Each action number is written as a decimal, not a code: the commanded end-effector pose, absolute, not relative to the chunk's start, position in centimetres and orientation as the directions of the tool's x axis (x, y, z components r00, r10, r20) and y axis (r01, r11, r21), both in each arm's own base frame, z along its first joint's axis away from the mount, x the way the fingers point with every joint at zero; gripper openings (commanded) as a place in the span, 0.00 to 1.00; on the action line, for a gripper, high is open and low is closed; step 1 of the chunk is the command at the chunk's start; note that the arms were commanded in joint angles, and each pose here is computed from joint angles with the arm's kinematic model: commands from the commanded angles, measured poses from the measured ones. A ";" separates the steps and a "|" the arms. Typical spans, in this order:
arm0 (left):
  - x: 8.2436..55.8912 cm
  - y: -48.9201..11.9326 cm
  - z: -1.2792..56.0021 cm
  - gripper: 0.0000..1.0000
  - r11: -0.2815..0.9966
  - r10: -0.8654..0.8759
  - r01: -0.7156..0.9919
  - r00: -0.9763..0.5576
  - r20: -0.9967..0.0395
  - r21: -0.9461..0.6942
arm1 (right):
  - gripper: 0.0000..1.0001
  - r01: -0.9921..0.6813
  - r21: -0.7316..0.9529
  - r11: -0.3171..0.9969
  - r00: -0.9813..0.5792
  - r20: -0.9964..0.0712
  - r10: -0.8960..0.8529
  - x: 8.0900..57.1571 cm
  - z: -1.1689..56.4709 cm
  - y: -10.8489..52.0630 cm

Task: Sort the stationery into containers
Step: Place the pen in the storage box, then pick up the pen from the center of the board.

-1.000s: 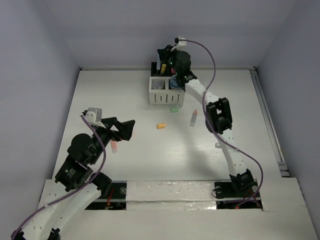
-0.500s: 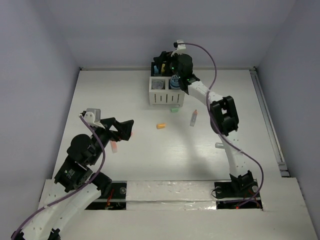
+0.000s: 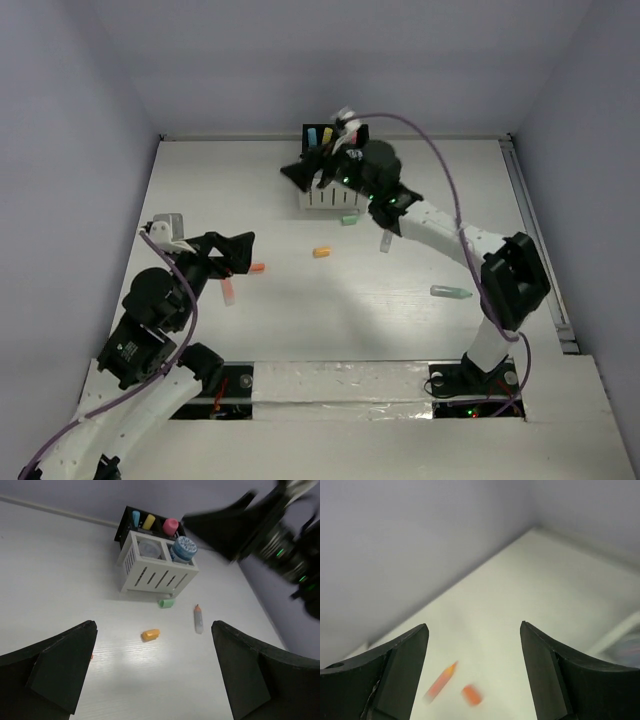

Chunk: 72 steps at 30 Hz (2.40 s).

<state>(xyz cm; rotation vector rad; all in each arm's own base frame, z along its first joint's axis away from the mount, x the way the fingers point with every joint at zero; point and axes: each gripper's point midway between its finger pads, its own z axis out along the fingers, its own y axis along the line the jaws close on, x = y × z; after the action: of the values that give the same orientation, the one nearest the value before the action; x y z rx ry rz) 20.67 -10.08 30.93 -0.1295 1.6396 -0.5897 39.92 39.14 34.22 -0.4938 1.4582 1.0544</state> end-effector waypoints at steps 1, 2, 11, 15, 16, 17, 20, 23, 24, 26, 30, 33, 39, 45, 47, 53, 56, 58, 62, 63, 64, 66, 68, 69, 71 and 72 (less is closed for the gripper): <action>19.2 -8.6 38.3 0.99 0.799 -0.542 0.283 -0.041 -0.840 -0.530 | 0.79 -0.815 0.413 0.406 -0.410 -0.907 0.097 33.3 25.3 44.6; 18.9 -8.2 39.2 0.99 0.792 -0.557 0.286 -0.024 -0.830 -0.539 | 0.79 -0.824 0.418 0.382 -0.429 -0.901 0.062 31.0 24.4 46.3; 16.3 -5.5 44.0 0.99 0.757 -0.626 0.313 0.091 -0.775 -0.574 | 0.82 -0.835 0.366 0.411 -0.457 -0.877 -0.147 25.1 17.0 54.2; 15.8 -5.5 43.8 0.99 0.755 -0.623 0.325 0.084 -0.778 -0.569 | 0.83 -0.831 0.281 0.479 -0.431 -0.871 -0.237 24.5 14.0 56.6; 15.7 -5.4 43.8 0.99 0.757 -0.621 0.326 0.088 -0.779 -0.566 | 0.83 -0.834 0.258 0.488 -0.429 -0.859 -0.279 23.9 12.8 56.9; 15.6 -5.3 43.8 0.99 0.757 -0.620 0.329 0.090 -0.780 -0.564 | 0.83 -0.827 0.244 0.507 -0.436 -0.847 -0.304 24.3 11.0 57.2; 15.0 -4.7 44.4 0.99 0.764 -0.614 0.329 0.112 -0.781 -0.554 | 0.83 -0.800 0.168 0.575 -0.422 -0.840 -0.342 25.2 10.1 57.6; 14.6 -4.2 44.8 0.99 0.773 -0.606 0.325 0.126 -0.785 -0.545 | 0.82 -0.783 0.107 0.612 -0.406 -0.834 -0.373 26.1 8.9 58.3; 14.6 -4.2 44.8 0.99 0.774 -0.604 0.328 0.127 -0.787 -0.542 | 0.82 -0.776 0.086 0.625 -0.410 -0.821 -0.397 26.5 7.3 58.3; 14.6 -4.4 44.7 0.99 0.779 -0.595 0.329 0.123 -0.794 -0.533 | 0.82 -0.778 0.074 0.624 -0.403 -0.820 -0.405 26.4 7.7 59.1; 14.8 -4.5 44.4 0.99 0.787 -0.584 0.328 0.121 -0.803 -0.523 | 0.81 -0.775 0.056 0.629 -0.402 -0.813 -0.422 26.9 6.5 59.7; 14.9 -4.6 44.4 0.99 0.789 -0.580 0.331 0.121 -0.806 -0.518 | 0.75 -0.773 0.031 0.634 -0.402 -0.797 -0.451 26.7 4.9 59.8; 15.1 -4.8 44.0 0.99 0.794 -0.571 0.330 0.120 -0.812 -0.510 | 0.52 -0.760 -0.018 0.650 -0.406 -0.767 -0.496 26.6 2.4 59.2; 15.3 -4.8 44.0 0.99 0.798 -0.568 0.325 0.123 -0.814 -0.508 | 0.30 -0.755 -0.070 0.652 -0.380 -0.763 -0.523 26.0 1.3 59.0; 15.3 -4.8 44.1 0.99 0.799 -0.567 0.324 0.124 -0.814 -0.507 | 0.17 -0.751 -0.063 0.658 -0.379 -0.775 -0.506 26.1 1.6 58.9; 15.7 -5.3 43.8 0.99 0.800 -0.561 0.325 0.105 -0.821 -0.504 | 0.03 -0.758 0.064 0.649 -0.357 -0.874 -0.330 25.8 8.4 60.7; 15.9 -5.9 43.5 0.99 0.791 -0.564 0.339 0.083 -0.822 -0.509 | 0.01 -0.757 0.131 0.640 -0.321 -0.928 -0.190 26.1 13.4 61.4; 15.9 -6.5 43.4 0.99 0.783 -0.563 0.361 0.066 -0.824 -0.507 | 0.01 -0.759 0.176 0.627 -0.284 -0.956 -0.075 25.9 18.3 60.8; 16.0 -7.8 43.1 0.99 0.765 -0.561 0.403 0.032 -0.827 -0.503 | 0.01 -0.750 0.287 0.596 -0.277 -0.954 0.111 26.6 25.5 57.1; 16.0 -8.2 43.0 0.99 0.758 -0.559 0.416 0.021 -0.829 -0.502 | 0.01 -0.755 0.319 0.573 -0.261 -0.948 0.183 27.0 29.3 55.1; 16.1 -8.4 42.7 0.99 0.756 -0.557 0.419 0.011 -0.830 -0.502 | 0.01 -0.749 0.333 0.573 -0.268 -0.943 0.197 27.0 28.4 53.7; 16.5 -9.6 41.6 0.99 0.747 -0.543 0.438 -0.033 -0.839 -0.501 | 0.01 -0.729 0.353 0.587 -0.258 -0.935 0.242 28.1 29.6 50.9; 17.3 -10.8 39.6 0.98 0.740 -0.527 0.443 -0.086 -0.846 -0.506 | 0.01 -0.720 0.387 0.576 -0.265 -0.920 0.288 27.8 30.8 47.9; 17.5 -12.0 38.7 0.98 0.720 -0.520 0.464 -0.131 -0.844 -0.516 | 0.01 -0.716 0.397 0.574 -0.262 -0.915 0.306 27.9 31.1 46.9; 18.5 -13.7 35.9 0.96 0.702 -0.508 0.470 -0.197 -0.838 -0.536 | 0.01 -0.703 0.423 0.572 -0.247 -0.899 0.361 28.3 32.9 44.4; 18.6 -14.8 34.8 0.96 0.674 -0.507 0.484 -0.247 -0.826 -0.558 | 0.01 -0.696 0.423 0.580 -0.257 -0.901 0.348 28.0 31.9 43.8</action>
<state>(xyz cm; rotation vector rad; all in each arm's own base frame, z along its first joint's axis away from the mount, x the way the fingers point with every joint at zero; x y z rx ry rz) 17.78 -11.24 37.59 -0.0780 1.4847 -0.8035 28.52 44.70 32.46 -0.3509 1.5529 0.9607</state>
